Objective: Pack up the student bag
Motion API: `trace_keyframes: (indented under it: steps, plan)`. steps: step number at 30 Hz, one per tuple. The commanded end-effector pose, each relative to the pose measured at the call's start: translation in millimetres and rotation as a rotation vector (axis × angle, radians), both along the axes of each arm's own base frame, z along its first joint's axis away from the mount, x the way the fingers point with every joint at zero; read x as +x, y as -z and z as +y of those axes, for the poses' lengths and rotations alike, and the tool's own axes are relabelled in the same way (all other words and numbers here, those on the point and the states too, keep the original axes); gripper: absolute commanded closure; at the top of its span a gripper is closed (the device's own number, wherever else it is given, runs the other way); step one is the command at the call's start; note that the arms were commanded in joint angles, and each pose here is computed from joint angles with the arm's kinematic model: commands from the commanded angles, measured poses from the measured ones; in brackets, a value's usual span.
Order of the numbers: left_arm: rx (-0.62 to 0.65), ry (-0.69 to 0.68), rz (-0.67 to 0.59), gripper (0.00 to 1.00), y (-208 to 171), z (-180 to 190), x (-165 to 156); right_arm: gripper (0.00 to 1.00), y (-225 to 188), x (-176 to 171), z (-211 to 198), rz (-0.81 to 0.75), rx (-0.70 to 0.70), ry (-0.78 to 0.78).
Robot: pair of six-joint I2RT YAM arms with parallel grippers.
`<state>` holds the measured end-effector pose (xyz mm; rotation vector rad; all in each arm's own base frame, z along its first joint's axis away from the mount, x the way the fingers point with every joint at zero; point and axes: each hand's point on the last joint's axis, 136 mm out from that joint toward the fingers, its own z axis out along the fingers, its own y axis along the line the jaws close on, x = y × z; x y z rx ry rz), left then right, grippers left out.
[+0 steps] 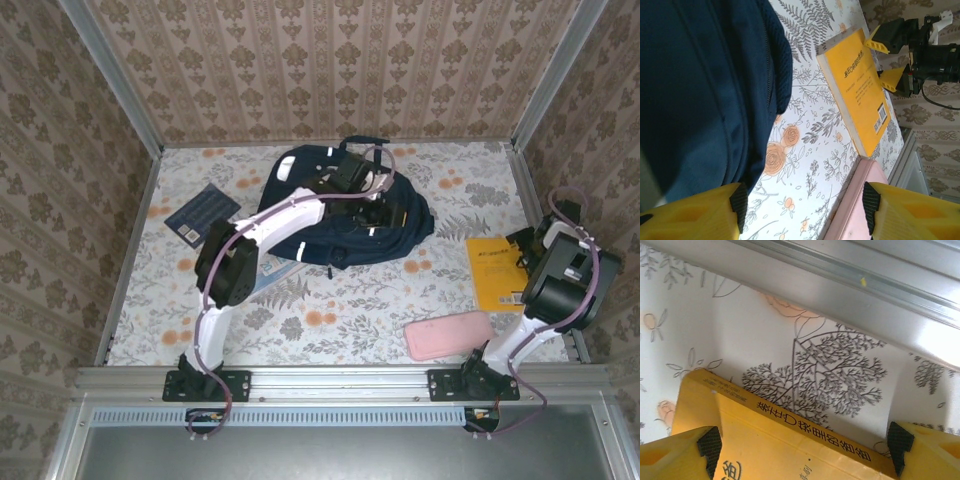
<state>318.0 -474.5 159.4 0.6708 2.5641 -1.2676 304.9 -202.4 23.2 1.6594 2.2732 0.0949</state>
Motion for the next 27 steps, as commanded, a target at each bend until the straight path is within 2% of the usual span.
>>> trace_keyframes:
  steps: [1, 6, 13, 20, 27]
  plan:
    - [-0.002, 0.108, 0.065, 0.37, 14, -22, -25, 0.12, 17, 1, 64, -0.057, 0.221, -0.04]
    - [0.012, 0.159, 0.101, 0.38, 32, -35, -39, 0.13, 0, -3, 81, -0.117, 0.228, -0.061]
    - [0.058, 0.203, 0.123, 0.38, 53, -45, -58, 0.14, -12, -3, 127, -0.154, 0.255, -0.106]
    - [0.202, 0.161, 0.175, 0.38, 100, -31, -56, 0.14, -5, -13, 169, -0.123, 0.286, -0.227]
    - [0.267, 0.12, 0.202, 0.37, 123, -25, -54, 0.15, -9, -13, 207, -0.162, 0.345, -0.371]
